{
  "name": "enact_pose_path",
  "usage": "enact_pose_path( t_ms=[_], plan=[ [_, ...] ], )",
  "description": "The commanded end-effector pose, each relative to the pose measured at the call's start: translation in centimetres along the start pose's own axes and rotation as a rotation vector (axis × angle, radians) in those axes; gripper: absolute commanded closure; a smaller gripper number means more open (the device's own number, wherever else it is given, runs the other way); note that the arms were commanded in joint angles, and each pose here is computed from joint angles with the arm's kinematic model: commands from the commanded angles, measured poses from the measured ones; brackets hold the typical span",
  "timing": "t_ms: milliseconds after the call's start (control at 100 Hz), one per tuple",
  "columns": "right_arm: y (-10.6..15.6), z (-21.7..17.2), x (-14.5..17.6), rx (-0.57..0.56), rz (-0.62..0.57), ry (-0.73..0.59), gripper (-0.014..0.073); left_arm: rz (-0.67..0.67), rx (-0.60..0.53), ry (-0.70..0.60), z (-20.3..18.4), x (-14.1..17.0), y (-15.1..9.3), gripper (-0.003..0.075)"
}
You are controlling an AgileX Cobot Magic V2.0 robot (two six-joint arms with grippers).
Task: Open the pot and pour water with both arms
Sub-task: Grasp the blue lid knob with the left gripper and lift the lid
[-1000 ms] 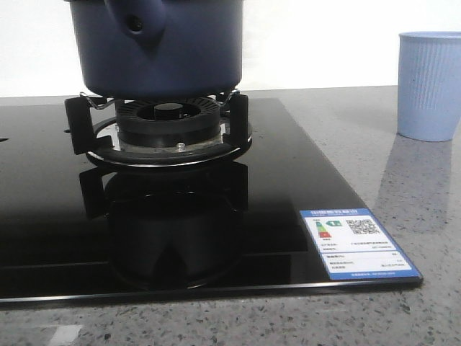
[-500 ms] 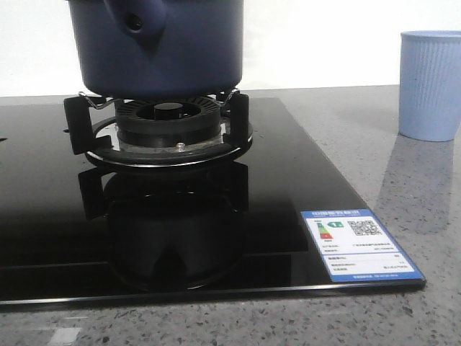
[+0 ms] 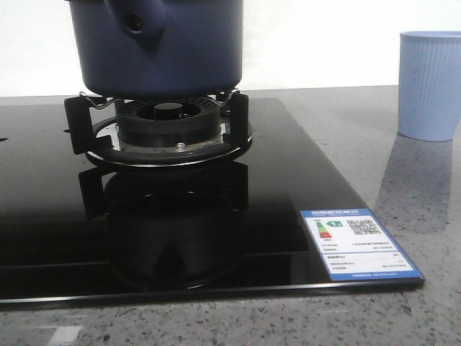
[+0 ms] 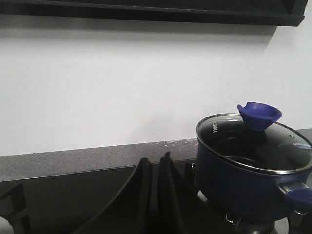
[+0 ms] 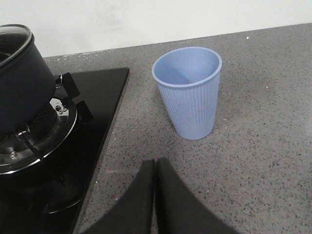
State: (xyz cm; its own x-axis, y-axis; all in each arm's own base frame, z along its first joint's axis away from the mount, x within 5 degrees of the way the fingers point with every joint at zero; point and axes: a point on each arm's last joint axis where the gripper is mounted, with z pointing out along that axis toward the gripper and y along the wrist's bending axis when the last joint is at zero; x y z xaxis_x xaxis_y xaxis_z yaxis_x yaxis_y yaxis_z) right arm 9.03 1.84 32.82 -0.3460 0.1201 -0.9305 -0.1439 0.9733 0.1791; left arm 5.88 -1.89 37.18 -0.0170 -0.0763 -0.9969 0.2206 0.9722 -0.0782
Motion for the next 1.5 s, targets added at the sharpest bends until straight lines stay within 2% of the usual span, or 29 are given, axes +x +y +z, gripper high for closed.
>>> enact_pose_path(
  t_ms=[0, 30, 50, 60, 100, 110, 130, 170, 220, 390, 640, 720, 910, 1000, 1140, 1320, 1490],
  plan=[
    [0.3, -0.3, -1.8, -0.007, -0.008, -0.089, 0.0487, -0.03, 0.031, -0.079, 0.3, -1.7, -0.3, 0.0553],
    [0.3, -0.3, -1.8, -0.011, -0.001, -0.09, 0.0419, -0.039, 0.044, -0.079, 0.4, -1.7, -0.3, 0.05],
    [0.3, -0.3, -1.8, -0.012, 0.001, -0.09, 0.0343, -0.047, 0.052, -0.077, 0.6, -1.7, -0.4, 0.0458],
    [0.3, -0.3, -1.8, -0.012, 0.001, -0.09, 0.0343, -0.052, 0.057, -0.079, 0.6, -1.7, -0.4, 0.043],
    [0.3, -0.3, -1.8, -0.012, 0.001, -0.09, 0.02, -0.067, 0.07, -0.077, 0.8, -1.7, -0.5, 0.0363],
    [0.3, -0.3, -1.9, -0.012, 0.001, -0.093, 0.02, -0.071, 0.075, -0.077, 0.9, -1.7, -0.5, 0.0339],
    [0.3, -0.3, -1.9, -0.012, 0.001, -0.093, 0.0146, -0.076, 0.081, -0.076, 1.1, -1.7, -0.6, 0.0307],
    [0.3, -0.3, -1.9, -0.012, 0.001, -0.095, 0.005, -0.084, 0.091, -0.07, 1.4, -1.7, -0.6, 0.0268],
    [0.3, -0.3, -1.9, -0.012, 0.001, -0.1, 0.0005, -0.108, 0.113, -0.064, 1.8, -1.7, -0.7, 0.0256],
    [0.3, -0.4, -2.4, -0.009, 0.002, -0.151, 0.0008, -0.109, 0.208, -0.028, 4.1, -1.4, -1.2, 0.0292],
    [0.3, -0.4, -2.5, -0.01, 0.003, -0.164, 0.0008, -0.141, 0.353, 0.008, 8.1, -0.9, -1.7, 0.0293],
    [0.3, -0.4, -2.5, -0.01, 0.003, -0.164, 0.0008, -0.099, 0.407, 0.011, 9.6, -0.8, -1.8, 0.0293],
    [0.3, -0.3, -2.6, -0.008, 0.004, -0.176, 0.0008, -0.019, 0.455, 0.055, 13.5, -0.6, -1.6, 0.0292],
    [0.3, -0.3, -2.6, -0.009, 0.006, -0.176, 0.0008, 0.02, 0.508, 0.076, 15.4, -0.4, -1.6, 0.0276],
    [0.3, -0.3, -2.6, -0.009, 0.005, -0.176, 0.0008, 0.01, 0.579, 0.112, 18.2, -0.2, -1.6, 0.02],
    [0.3, -0.3, -2.6, -0.009, 0.005, -0.176, 0.0008, -0.023, 0.694, 0.145, 21.4, 0.4, -3.0, 0.0197],
    [0.3, -0.3, -2.6, -0.009, 0.005, -0.176, 0.0008, 0.013, 0.709, 0.163, 24.2, 1.1, -4.4, 0.0197]
  ],
)
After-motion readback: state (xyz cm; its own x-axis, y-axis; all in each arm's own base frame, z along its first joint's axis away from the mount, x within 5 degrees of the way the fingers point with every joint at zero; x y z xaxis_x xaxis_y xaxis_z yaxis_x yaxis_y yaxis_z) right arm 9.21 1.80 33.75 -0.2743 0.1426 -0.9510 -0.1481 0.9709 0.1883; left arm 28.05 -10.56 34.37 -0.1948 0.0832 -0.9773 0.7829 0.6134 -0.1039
